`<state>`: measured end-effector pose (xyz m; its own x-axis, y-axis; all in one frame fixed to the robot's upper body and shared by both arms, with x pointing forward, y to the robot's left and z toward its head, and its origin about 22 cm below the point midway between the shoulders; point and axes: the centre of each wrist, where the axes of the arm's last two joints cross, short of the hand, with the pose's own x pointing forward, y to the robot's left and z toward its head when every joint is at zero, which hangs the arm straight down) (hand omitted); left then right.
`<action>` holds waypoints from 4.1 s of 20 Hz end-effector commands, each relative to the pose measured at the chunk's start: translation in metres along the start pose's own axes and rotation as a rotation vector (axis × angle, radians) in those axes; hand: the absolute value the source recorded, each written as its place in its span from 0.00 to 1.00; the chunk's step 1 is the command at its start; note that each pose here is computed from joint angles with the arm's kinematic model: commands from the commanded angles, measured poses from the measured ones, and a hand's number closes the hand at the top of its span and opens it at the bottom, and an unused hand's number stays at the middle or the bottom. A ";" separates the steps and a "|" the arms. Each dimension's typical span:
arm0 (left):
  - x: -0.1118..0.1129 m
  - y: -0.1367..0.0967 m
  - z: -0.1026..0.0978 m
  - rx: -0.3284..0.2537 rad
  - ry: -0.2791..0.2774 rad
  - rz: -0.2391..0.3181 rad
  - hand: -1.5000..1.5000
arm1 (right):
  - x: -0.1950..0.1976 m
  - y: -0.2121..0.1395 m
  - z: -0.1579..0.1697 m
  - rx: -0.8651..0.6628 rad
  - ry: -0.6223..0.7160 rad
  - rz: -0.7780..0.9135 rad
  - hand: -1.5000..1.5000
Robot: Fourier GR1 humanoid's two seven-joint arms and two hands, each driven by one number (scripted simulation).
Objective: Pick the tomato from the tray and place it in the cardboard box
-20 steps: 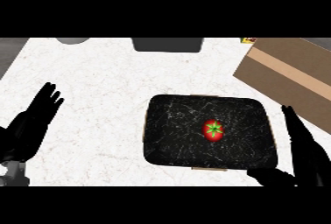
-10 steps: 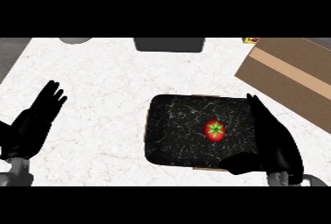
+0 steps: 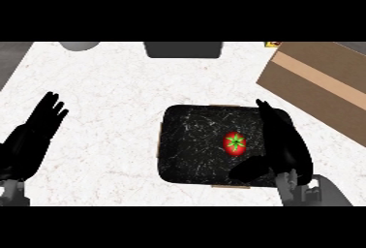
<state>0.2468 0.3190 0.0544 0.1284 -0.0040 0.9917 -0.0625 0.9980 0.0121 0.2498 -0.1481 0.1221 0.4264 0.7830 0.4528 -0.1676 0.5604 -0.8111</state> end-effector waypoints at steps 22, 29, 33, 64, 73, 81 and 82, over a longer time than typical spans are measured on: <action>0.018 0.006 0.006 -0.005 -0.001 -0.007 0.50 | 0.035 0.035 -0.026 0.035 0.209 0.138 0.00; 0.001 -0.003 0.004 0.000 0.004 0.015 0.50 | 0.050 0.040 -0.022 0.031 0.244 0.162 0.00; -0.002 -0.018 -0.004 0.001 -0.005 0.012 0.50 | 0.037 0.046 -0.054 0.054 0.256 0.181 0.00; -0.009 0.002 0.002 0.011 0.008 -0.001 0.50 | 0.018 0.075 -0.064 0.038 0.199 0.209 1.00; 0.008 -0.001 0.008 0.014 0.002 0.010 0.50 | -0.006 0.054 -0.074 0.129 -0.054 0.343 1.00; -0.001 -0.009 0.006 -0.015 0.007 0.013 0.50 | -0.046 0.029 -0.080 0.245 -0.578 0.611 1.00; 0.003 0.003 -0.004 0.013 -0.006 0.010 0.50 | -0.056 0.011 -0.086 0.209 -0.604 0.589 1.00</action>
<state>0.2439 0.3200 0.0561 0.1261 0.0022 0.9920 -0.0638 0.9979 0.0059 0.2983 -0.1735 0.0469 -0.1751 0.9692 0.1732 -0.4413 0.0800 -0.8938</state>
